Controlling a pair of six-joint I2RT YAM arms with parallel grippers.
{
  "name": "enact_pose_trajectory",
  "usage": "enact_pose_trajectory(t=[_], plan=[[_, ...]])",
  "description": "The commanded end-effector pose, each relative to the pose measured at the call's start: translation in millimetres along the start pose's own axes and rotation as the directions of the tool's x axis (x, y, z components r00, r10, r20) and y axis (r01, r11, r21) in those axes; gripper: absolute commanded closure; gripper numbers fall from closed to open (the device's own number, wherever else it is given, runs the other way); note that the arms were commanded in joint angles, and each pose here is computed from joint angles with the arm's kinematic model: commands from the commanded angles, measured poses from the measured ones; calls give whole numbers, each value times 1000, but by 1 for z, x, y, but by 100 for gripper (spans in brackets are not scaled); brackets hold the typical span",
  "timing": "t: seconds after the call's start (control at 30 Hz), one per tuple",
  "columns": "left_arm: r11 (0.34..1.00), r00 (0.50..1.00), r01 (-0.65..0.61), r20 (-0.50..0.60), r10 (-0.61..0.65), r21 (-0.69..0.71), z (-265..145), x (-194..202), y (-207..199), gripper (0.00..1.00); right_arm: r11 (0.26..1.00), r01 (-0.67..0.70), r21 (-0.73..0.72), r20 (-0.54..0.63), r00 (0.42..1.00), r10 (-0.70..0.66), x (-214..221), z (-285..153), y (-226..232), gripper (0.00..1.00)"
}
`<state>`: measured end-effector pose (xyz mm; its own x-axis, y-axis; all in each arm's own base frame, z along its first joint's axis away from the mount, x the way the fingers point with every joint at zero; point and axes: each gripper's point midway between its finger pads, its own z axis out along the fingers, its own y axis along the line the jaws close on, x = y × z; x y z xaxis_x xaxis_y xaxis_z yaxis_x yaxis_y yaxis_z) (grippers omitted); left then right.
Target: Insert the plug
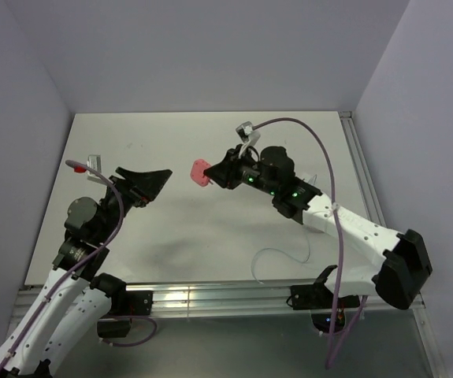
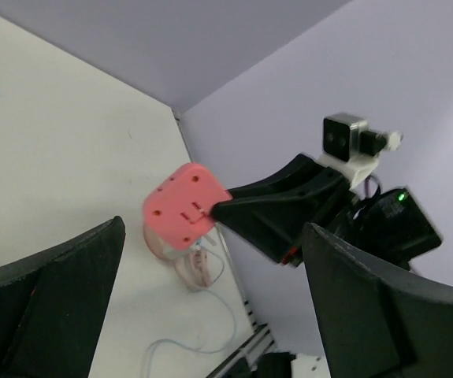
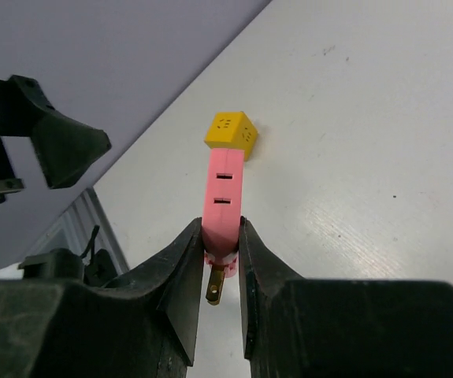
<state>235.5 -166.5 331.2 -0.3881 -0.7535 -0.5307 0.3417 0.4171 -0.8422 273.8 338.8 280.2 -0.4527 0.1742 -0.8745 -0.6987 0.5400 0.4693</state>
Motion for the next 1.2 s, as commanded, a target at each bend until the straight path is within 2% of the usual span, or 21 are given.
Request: enact_pose_trajectory(t=[0.0, 0.13, 0.17, 0.27, 0.43, 0.67, 0.97, 1.17], plan=[[964, 982, -189, 13, 190, 187, -5, 3, -26, 2, 991, 2, -135, 6, 1000, -1, -33, -33, 37, 100], [907, 929, -338, -63, 364, 251, 1, 13, -36, 19, 970, -20, -241, -63, 998, 5, -31, -54, 59, 100], [899, 916, -354, -99, 389, 258, 2, 18, -36, 29, 961, -24, -275, -73, 997, 4, -31, -59, 66, 100], [828, 858, -403, -152, 490, 391, -1, 29, -57, 41, 937, -64, -343, -117, 993, 25, -27, -70, 80, 100], [733, 817, -430, -119, 564, 527, -17, 36, -79, 44, 912, -132, -388, -179, 982, 66, -19, -80, 86, 100], [683, 790, -368, -175, 587, 631, -30, 55, -84, 46, 884, -176, -432, -209, 974, 92, -16, -88, 85, 100], [713, 786, -314, -250, 565, 627, -30, 65, -76, 44, 864, -194, -465, -229, 969, 94, -19, -82, 88, 100], [694, 776, -272, -274, 568, 667, -37, 70, -82, 43, 854, -205, -478, -243, 965, 96, -17, -80, 87, 100]])
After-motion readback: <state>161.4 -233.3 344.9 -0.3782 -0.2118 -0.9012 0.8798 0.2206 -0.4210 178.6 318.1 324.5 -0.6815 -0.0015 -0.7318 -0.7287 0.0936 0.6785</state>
